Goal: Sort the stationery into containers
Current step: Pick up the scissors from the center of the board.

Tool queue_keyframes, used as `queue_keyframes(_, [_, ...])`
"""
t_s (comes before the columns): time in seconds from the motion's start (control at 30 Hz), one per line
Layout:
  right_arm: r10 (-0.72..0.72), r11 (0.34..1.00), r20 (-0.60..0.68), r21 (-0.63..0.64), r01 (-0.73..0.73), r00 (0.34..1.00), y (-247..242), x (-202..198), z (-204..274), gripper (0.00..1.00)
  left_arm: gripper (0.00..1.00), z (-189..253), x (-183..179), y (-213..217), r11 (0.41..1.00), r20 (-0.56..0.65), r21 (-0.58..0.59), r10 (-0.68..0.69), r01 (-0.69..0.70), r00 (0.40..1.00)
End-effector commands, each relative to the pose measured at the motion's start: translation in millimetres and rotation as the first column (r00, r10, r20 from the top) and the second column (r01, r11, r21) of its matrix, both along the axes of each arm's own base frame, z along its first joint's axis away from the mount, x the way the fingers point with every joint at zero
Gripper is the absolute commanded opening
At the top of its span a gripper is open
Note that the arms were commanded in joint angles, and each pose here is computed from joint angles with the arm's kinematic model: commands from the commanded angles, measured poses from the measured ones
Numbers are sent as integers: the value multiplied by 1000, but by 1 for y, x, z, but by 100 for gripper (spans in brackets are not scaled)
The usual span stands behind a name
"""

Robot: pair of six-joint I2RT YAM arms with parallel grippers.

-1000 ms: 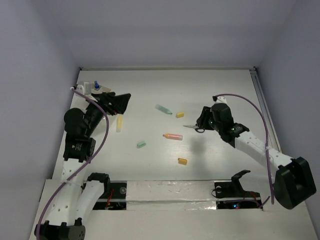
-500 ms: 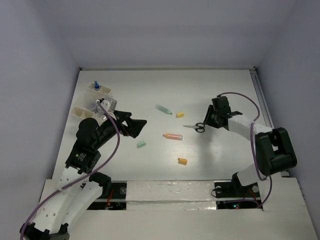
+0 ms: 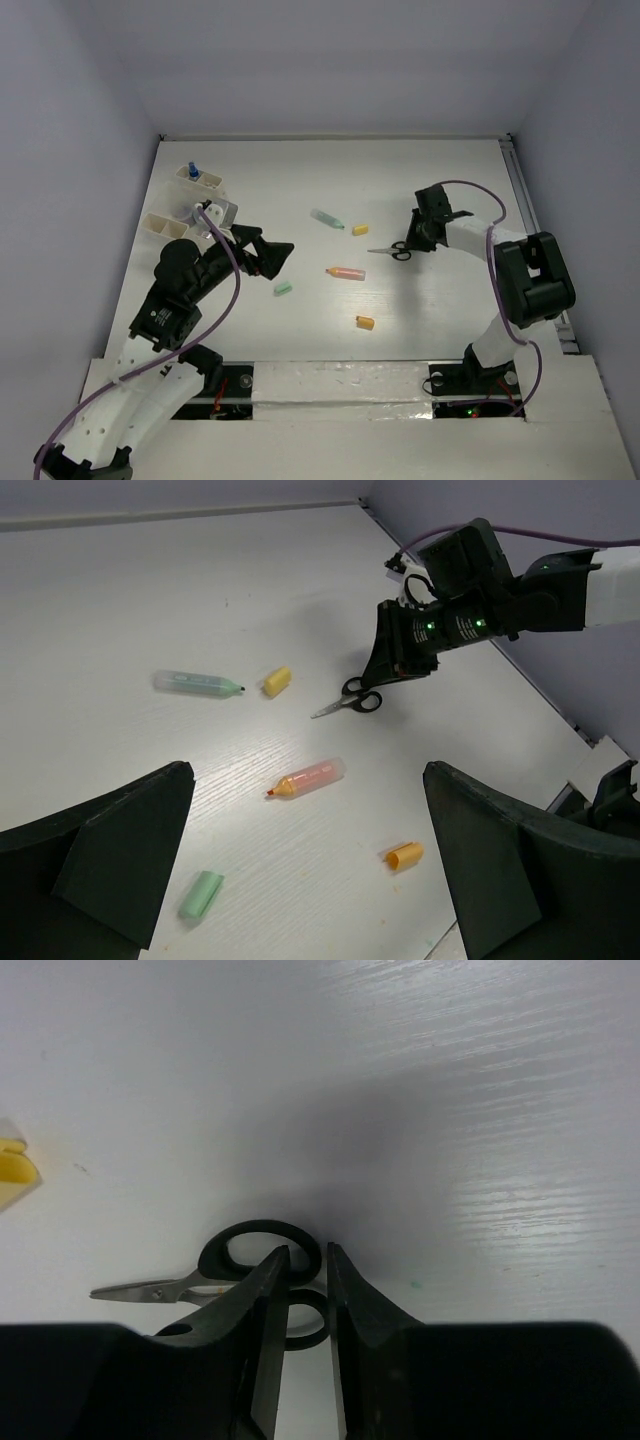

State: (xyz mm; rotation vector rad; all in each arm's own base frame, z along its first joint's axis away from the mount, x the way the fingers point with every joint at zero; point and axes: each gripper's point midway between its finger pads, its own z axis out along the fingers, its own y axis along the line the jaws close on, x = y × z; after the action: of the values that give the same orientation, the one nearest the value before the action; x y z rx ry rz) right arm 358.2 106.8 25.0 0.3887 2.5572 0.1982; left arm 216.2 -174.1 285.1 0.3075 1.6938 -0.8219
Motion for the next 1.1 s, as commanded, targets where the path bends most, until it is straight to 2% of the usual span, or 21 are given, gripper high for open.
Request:
queue_keyframes(0.0, [2, 997, -39, -81, -5, 999, -13, -2, 3, 26, 99, 33, -3, 3, 1000, 91, -31, 8, -5, 996])
queue_keyframes(0.1, [28, 995, -76, -92, -35, 997, -13, -8, 7, 26, 99, 33, -3, 3, 999, 91, -31, 11, -8, 996])
queue_keyframes(0.27, [67, 992, -140, -98, -81, 988, -15, -24, 4, 34, 99, 35, -4, 4, 999, 96, -34, 15, -12, 995])
queue_keyframes(0.43, [68, 990, -176, -108, -87, 982, -15, -23, -13, 32, 99, 33, -2, 5, 999, 92, -32, 21, -18, 996])
queue_keyframes(0.53, [68, 990, -175, -113, -88, 982, -13, -15, -16, 23, 99, 33, -2, 5, 999, 91, -31, 26, -23, 996])
queue_keyframes(0.7, [70, 988, -179, -120, -93, 981, -12, -8, -19, 0, 99, 31, 0, 5, 999, 84, -27, 30, -28, 996])
queue_keyframes(0.87, [44, 983, -104, -175, -62, 994, -24, 0, 6, 0, 99, 28, 3, 4, 999, 75, -22, 33, -31, 997])
queue_keyframes(0.97, [53, 982, 10, -180, -50, 999, -27, 6, 51, 0, 97, 25, 5, 2, 999, 67, -20, 27, -25, 997])
queue_keyframes(1.07, [128, 984, 123, -140, -110, 984, -15, 6, 97, 0, 95, 22, 7, -1, 1000, 55, -17, 14, -13, 998])
